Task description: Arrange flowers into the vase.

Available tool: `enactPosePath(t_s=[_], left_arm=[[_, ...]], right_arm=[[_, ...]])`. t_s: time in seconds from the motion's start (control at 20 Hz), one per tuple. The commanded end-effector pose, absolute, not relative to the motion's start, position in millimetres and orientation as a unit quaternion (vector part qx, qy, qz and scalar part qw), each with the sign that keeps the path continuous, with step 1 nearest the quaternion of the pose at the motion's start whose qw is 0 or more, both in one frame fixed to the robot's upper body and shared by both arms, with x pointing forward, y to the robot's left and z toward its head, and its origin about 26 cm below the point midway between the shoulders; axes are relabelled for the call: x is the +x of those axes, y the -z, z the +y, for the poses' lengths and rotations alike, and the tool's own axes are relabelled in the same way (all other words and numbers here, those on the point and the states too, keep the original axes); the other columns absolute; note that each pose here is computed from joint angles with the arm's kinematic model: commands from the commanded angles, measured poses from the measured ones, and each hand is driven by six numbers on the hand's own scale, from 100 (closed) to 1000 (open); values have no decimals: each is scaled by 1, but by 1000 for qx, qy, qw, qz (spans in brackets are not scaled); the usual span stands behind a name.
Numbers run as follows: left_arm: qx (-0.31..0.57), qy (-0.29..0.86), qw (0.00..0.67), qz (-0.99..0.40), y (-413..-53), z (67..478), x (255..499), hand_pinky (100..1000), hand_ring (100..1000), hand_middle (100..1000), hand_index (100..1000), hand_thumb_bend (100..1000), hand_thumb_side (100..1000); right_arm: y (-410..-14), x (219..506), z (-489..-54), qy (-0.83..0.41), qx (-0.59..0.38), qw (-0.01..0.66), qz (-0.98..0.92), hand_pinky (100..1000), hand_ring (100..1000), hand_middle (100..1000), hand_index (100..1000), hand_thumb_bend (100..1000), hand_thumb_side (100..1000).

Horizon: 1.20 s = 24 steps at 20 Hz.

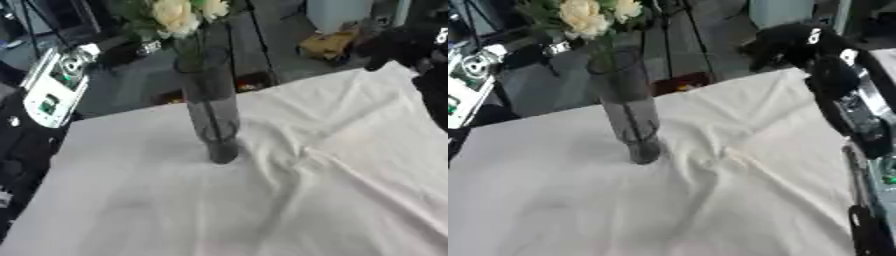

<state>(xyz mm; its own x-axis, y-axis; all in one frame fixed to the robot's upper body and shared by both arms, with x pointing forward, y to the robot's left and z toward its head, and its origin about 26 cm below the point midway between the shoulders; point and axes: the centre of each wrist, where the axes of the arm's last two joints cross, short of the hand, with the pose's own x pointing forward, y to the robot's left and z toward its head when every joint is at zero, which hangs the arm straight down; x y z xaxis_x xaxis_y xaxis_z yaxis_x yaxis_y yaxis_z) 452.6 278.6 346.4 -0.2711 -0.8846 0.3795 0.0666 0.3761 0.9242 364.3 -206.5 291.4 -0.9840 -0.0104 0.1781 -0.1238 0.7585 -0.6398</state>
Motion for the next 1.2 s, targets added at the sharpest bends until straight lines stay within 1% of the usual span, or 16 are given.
enactPosePath(t_s=[0.05,0.1,0.3,0.35,0.6,0.7,0.75,0.95,1.2], left_arm=[[329,464,502,-651,-366,289,441,836,968,1000,1000,576,1000],[328,465,503,-651,-366,289,440,837,967,1000,1000,559,1000],[324,477,504,-643,-363,292,435,837,967,1000,1000,557,1000],[323,482,503,-640,-362,294,433,838,966,1000,1000,538,1000],[318,490,493,-644,-354,307,417,831,961,1000,1000,507,1000],[318,484,483,-657,-353,313,408,811,947,1000,1000,482,1000],[321,477,475,-666,-352,318,403,802,940,1000,1000,512,1000],[338,457,448,-690,-344,329,383,796,935,998,1000,530,1000],[353,442,428,-705,-344,313,362,796,935,998,1000,530,1000]], right_arm=[[-300,359,-205,-341,31,65,-937,767,763,570,829,236,1000],[-300,360,-205,-340,31,64,-938,767,763,571,829,234,1000],[-299,360,-205,-337,30,64,-939,767,763,571,829,233,1000],[-299,360,-205,-335,30,65,-939,767,764,572,829,230,1000],[-297,359,-206,-327,28,68,-942,766,764,575,829,224,1000],[-296,358,-207,-323,27,69,-943,766,765,576,829,219,1000],[-296,357,-207,-320,26,70,-944,766,765,577,829,215,1000],[-298,355,-206,-313,25,67,-947,766,765,579,829,210,1000],[-299,353,-205,-312,25,66,-947,766,765,579,829,210,1000]])
